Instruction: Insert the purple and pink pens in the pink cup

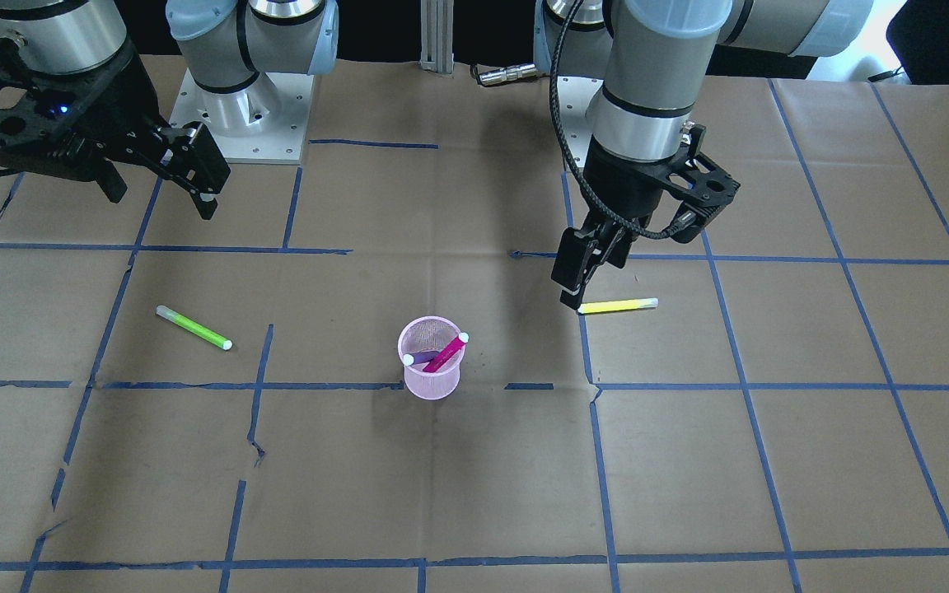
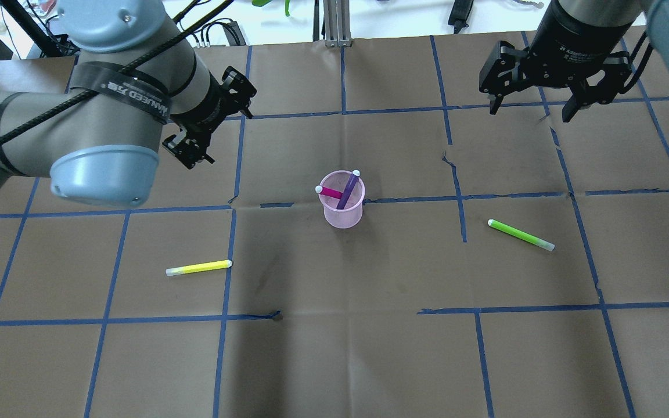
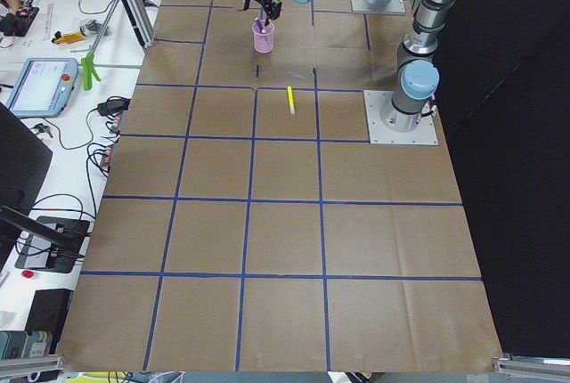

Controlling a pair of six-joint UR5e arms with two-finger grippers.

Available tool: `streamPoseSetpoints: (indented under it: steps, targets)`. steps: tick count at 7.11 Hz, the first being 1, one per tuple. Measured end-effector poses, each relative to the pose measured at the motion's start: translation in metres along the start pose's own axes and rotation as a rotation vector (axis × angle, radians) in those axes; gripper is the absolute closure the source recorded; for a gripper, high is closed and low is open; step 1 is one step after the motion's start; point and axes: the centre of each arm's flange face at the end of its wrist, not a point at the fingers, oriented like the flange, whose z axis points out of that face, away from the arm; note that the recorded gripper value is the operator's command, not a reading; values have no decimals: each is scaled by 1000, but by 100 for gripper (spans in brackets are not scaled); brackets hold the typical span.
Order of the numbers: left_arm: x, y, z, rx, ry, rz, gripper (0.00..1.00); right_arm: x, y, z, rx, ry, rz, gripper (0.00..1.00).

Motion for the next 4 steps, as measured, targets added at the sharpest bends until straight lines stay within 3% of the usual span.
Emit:
streamPoseSetpoints:
  steps: [1,2,4]
  targets:
    - [-10,-10,-5,19,-27,180,2,0,0,0,-1,1,1,0]
    - [-16,-12,-4,0,-60,357,2,0,0,1,-1,1,1,0]
    - [-24,-4,2,-111,-87,618,2,1,-1,1,0,1,1,0]
